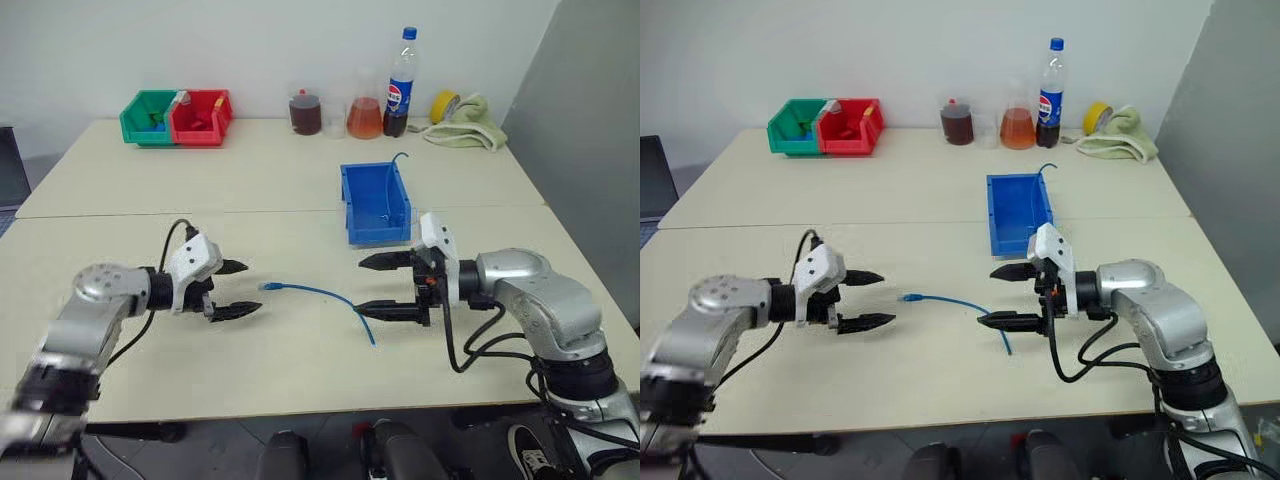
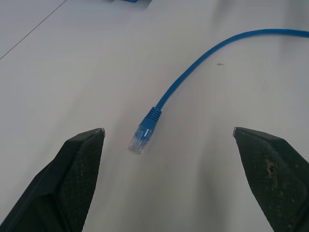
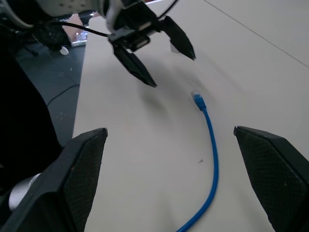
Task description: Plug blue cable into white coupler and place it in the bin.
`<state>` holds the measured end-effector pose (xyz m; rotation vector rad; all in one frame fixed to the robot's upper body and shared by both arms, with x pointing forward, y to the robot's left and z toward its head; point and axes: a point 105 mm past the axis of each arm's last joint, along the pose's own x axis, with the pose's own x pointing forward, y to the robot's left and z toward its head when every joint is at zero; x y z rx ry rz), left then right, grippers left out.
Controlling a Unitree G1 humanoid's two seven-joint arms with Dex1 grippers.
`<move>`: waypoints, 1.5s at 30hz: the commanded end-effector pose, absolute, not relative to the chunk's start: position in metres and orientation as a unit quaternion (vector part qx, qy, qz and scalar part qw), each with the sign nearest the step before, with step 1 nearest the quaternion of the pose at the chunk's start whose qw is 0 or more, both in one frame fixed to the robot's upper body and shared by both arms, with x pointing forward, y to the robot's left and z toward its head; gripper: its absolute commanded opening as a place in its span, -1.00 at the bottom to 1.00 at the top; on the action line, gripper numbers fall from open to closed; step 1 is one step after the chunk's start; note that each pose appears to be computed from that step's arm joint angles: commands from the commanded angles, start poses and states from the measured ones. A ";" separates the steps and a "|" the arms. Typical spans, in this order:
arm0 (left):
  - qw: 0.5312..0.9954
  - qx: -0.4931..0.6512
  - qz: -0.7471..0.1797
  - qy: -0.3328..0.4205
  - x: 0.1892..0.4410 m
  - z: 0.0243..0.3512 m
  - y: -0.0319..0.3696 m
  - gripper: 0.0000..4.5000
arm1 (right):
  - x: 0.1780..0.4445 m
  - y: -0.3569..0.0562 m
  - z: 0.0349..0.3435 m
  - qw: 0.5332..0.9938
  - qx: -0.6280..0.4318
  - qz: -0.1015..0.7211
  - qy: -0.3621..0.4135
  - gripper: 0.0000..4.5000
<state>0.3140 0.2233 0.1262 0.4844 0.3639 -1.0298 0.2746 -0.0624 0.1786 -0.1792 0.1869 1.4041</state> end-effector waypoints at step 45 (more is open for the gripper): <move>0.692 0.293 -0.603 0.266 0.334 0.078 0.232 -0.46 | 0.268 -0.081 0.177 0.801 -0.075 0.587 0.089 1.00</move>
